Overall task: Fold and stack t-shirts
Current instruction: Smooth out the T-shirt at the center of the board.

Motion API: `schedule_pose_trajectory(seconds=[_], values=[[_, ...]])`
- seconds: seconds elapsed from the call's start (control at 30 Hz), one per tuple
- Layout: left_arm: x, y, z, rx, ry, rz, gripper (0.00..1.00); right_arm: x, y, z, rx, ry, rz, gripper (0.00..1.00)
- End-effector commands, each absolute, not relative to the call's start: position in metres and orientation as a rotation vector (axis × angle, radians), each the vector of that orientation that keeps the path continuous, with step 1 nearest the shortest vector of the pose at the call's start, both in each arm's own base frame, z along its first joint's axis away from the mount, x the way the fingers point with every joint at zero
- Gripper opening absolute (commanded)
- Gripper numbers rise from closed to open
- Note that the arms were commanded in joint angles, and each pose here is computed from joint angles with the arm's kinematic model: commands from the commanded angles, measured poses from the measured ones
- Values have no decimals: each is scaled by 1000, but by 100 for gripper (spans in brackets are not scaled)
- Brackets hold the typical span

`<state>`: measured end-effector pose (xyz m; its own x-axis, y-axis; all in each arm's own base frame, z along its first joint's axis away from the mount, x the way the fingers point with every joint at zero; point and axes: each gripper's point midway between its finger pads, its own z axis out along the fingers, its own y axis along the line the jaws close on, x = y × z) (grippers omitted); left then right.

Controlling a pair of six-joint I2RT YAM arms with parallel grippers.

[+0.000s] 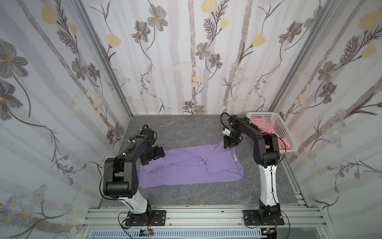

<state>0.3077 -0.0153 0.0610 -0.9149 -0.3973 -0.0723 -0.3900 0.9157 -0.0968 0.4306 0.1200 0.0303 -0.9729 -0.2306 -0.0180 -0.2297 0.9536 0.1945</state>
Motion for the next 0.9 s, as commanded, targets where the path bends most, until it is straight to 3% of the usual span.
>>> schedule_pose_trajectory(seconds=[0.0, 0.53, 0.6, 0.67, 0.7, 0.73, 0.77, 0.87], values=[[288, 0, 61, -661, 3043, 42, 100, 426, 126, 31, 353, -3079, -367, 40], [253, -3, 25, -808, 3133, 78, 100, 429, 134, 15, 335, -3061, -430, 39], [254, -3, 22, -810, 3133, 74, 96, 430, 136, 16, 336, -3062, -442, 37], [257, -5, 19, -808, 3138, 60, 81, 430, 136, 17, 335, -3063, -451, 33], [260, -6, 20, -805, 3139, 54, 63, 429, 136, 17, 334, -3059, -454, 31], [262, -7, 20, -802, 3137, 44, 36, 429, 136, 16, 333, -3057, -452, 27], [264, -8, 21, -799, 3138, 40, 3, 428, 136, 15, 332, -3055, -449, 24], [269, -12, 27, -771, 3139, 24, 0, 427, 135, 12, 329, -3049, -443, 16]])
